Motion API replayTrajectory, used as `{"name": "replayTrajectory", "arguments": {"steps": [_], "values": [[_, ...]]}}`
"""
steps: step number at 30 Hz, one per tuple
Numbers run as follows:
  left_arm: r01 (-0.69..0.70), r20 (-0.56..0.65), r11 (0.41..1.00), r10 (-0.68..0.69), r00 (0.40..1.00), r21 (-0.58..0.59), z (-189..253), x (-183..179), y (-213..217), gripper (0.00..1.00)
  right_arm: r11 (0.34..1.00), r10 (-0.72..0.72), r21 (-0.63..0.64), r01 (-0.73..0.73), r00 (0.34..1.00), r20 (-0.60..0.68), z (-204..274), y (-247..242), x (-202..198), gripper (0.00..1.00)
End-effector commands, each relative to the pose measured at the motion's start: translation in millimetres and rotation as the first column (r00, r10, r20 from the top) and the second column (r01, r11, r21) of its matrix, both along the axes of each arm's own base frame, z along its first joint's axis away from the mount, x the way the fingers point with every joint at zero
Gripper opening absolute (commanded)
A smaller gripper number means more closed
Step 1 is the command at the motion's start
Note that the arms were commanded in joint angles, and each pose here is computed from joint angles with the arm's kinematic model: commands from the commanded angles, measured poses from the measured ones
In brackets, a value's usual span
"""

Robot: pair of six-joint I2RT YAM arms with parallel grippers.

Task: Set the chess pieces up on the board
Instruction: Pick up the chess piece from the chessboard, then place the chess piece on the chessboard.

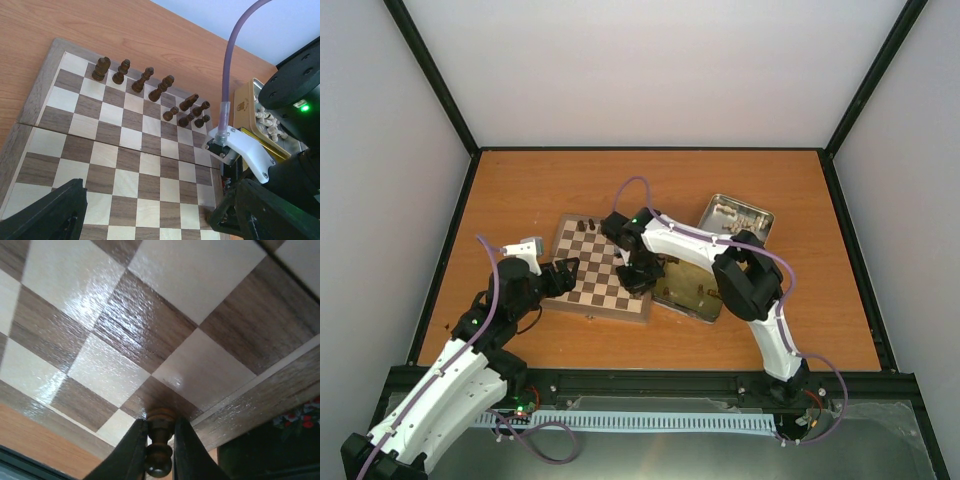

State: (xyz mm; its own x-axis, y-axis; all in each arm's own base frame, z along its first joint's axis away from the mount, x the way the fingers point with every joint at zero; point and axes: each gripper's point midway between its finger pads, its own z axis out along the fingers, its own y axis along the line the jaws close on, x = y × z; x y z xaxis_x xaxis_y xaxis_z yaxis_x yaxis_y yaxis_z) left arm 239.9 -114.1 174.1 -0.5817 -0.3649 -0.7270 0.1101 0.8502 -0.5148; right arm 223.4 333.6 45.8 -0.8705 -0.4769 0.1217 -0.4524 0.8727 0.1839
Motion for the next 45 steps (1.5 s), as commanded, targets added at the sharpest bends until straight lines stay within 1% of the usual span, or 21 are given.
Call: {"name": "replayTrajectory", "arguments": {"steps": [1, 5, 14, 15, 17, 19, 24, 29, 35, 40, 45], "values": [[-0.005, 0.040, 1.000, 0.006, 0.999, -0.008, 13, 3, 1, 0.82, 0.998, -0.012, 0.064, 0.006, 0.995, 0.096, 21, 12, 12, 0.07], [-0.016, 0.058, 1.000, 0.017, 0.998, -0.012, 25, 3, 3, 0.82, 0.996, -0.025, 0.089, 0.009, 0.984, 0.175, 37, 21, 29, 0.04], [-0.098, 0.172, 0.995, 0.098, 0.980, -0.010, 76, -1, 24, 0.82, 0.987, -0.074, 0.160, 0.022, 0.942, 0.328, 52, 76, 93, 0.04], [-0.101, 0.176, 0.995, 0.101, 0.979, -0.009, 78, -2, 25, 0.82, 0.989, -0.069, 0.146, 0.022, 0.942, 0.329, 43, 79, 97, 0.05], [-0.108, 0.179, 0.994, 0.107, 0.978, -0.005, 81, -4, 27, 0.82, 0.989, -0.075, 0.148, 0.021, 0.927, 0.367, 46, 87, 111, 0.05], [-0.114, 0.176, 0.993, 0.112, 0.978, 0.000, 80, -6, 29, 0.82, 0.992, -0.077, 0.125, 0.029, 0.913, 0.400, 42, 88, 122, 0.05], [-0.164, 0.179, 0.986, 0.161, 0.971, 0.003, 80, -10, 41, 0.82, 0.990, -0.109, 0.130, 0.055, 0.884, 0.456, 38, 88, 145, 0.06], [-0.187, 0.187, 0.982, 0.184, 0.965, -0.002, 80, -11, 45, 0.82, 0.989, -0.117, 0.133, 0.063, 0.880, 0.459, 28, 86, 157, 0.08], [-0.182, 0.173, 0.983, 0.178, 0.969, 0.006, 75, -8, 43, 0.82, 0.992, -0.112, 0.106, 0.069, 0.876, 0.469, 18, 81, 164, 0.10], [-0.180, 0.161, 0.984, 0.175, 0.971, 0.014, 72, -7, 42, 0.82, 0.992, -0.114, 0.100, 0.076, 0.878, 0.465, 13, 77, 168, 0.10], [-0.178, 0.159, 0.984, 0.173, 0.972, 0.017, 69, -5, 41, 0.82, 0.992, -0.107, 0.102, 0.068, 0.884, 0.456, 10, 78, 167, 0.14]]}}
